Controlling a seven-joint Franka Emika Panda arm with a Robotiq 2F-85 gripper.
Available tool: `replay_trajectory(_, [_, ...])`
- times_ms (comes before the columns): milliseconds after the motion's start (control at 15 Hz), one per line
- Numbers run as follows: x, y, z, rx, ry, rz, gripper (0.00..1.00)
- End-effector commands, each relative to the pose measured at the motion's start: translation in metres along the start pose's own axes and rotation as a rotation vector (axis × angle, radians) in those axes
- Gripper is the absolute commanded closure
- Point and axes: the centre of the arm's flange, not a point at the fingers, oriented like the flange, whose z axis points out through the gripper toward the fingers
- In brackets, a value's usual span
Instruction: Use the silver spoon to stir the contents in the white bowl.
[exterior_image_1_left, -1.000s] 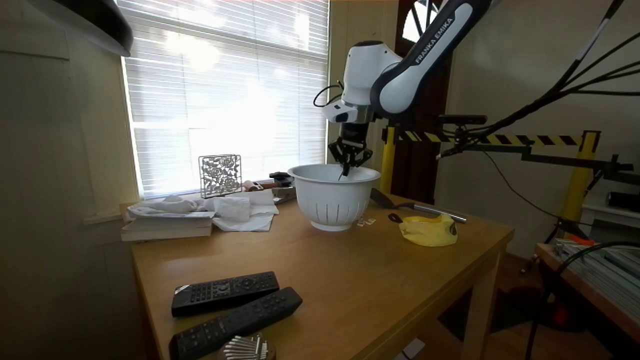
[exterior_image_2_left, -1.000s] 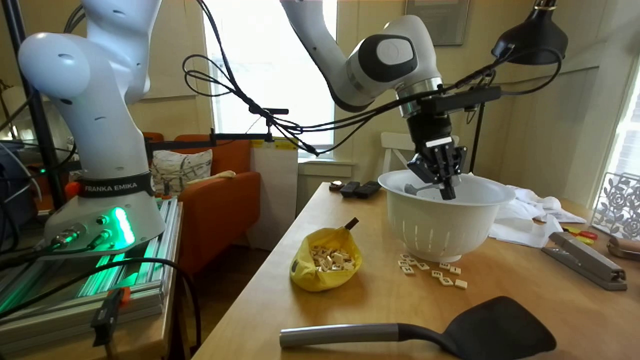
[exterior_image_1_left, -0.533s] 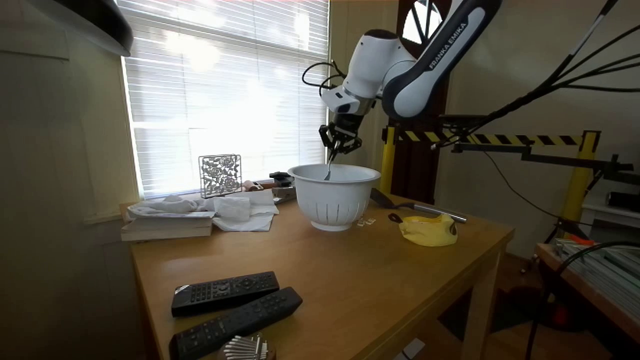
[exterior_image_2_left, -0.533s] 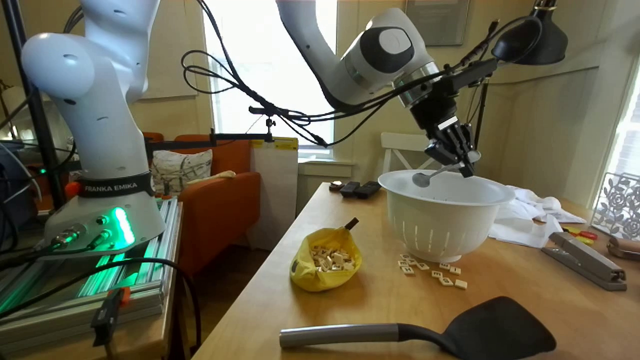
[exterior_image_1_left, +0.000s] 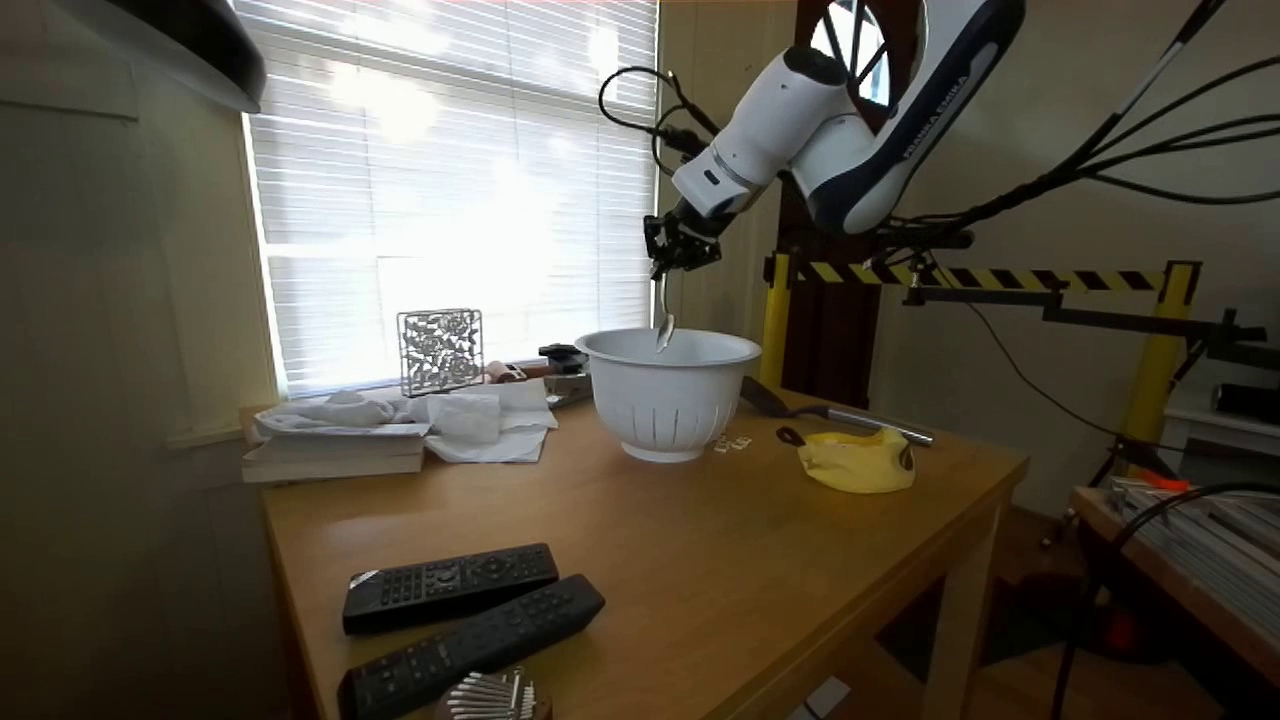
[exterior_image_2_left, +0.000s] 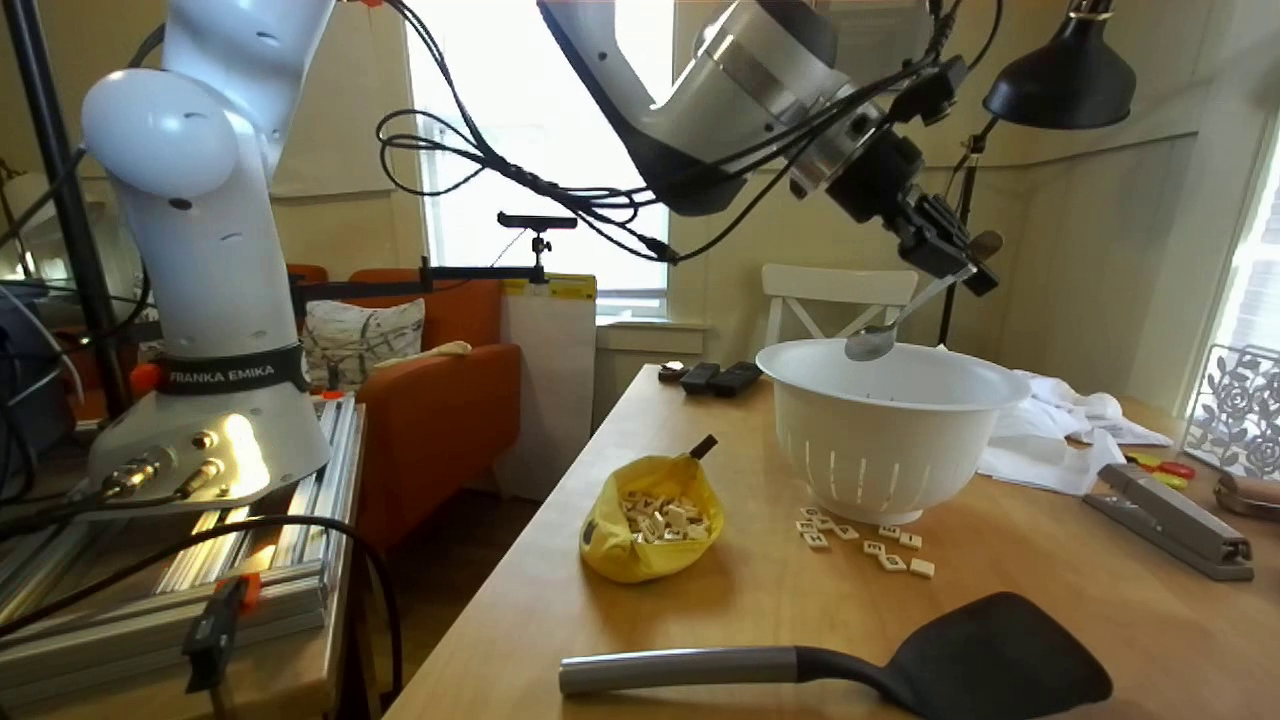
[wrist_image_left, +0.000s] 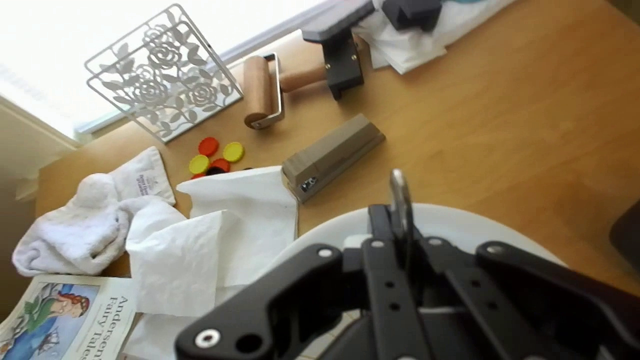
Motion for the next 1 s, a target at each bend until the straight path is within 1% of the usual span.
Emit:
replay_trajectory(0, [0.015, -0.016, 0.0, -0.109, -0.117, -0.101, 0.98])
replay_trajectory(200, [-0.005, -0.016, -0.004, -0.171, -0.196, -0.155, 0.98])
replay_trajectory(333, [-0.009, -0.022, -0.001, -0.128, -0.224, -0.182, 0.98])
replay_trajectory(400, [-0.006, -0.026, 0.005, -0.129, -0.238, -0.182, 0.98])
replay_trajectory(467, [-0.002, -0.026, 0.009, -0.102, -0.231, -0.149, 0.98])
replay_trajectory(533, [-0.046, -0.002, -0.007, -0.13, -0.22, -0.142, 0.96])
replay_trajectory(667, [-0.025, -0.015, 0.009, -0.096, -0.215, -0.14, 0.96])
replay_trajectory(733, [-0.021, -0.017, 0.013, -0.09, -0.215, -0.142, 0.98])
replay_trajectory(933, [0.002, -0.029, 0.024, -0.097, -0.204, -0.196, 0.98])
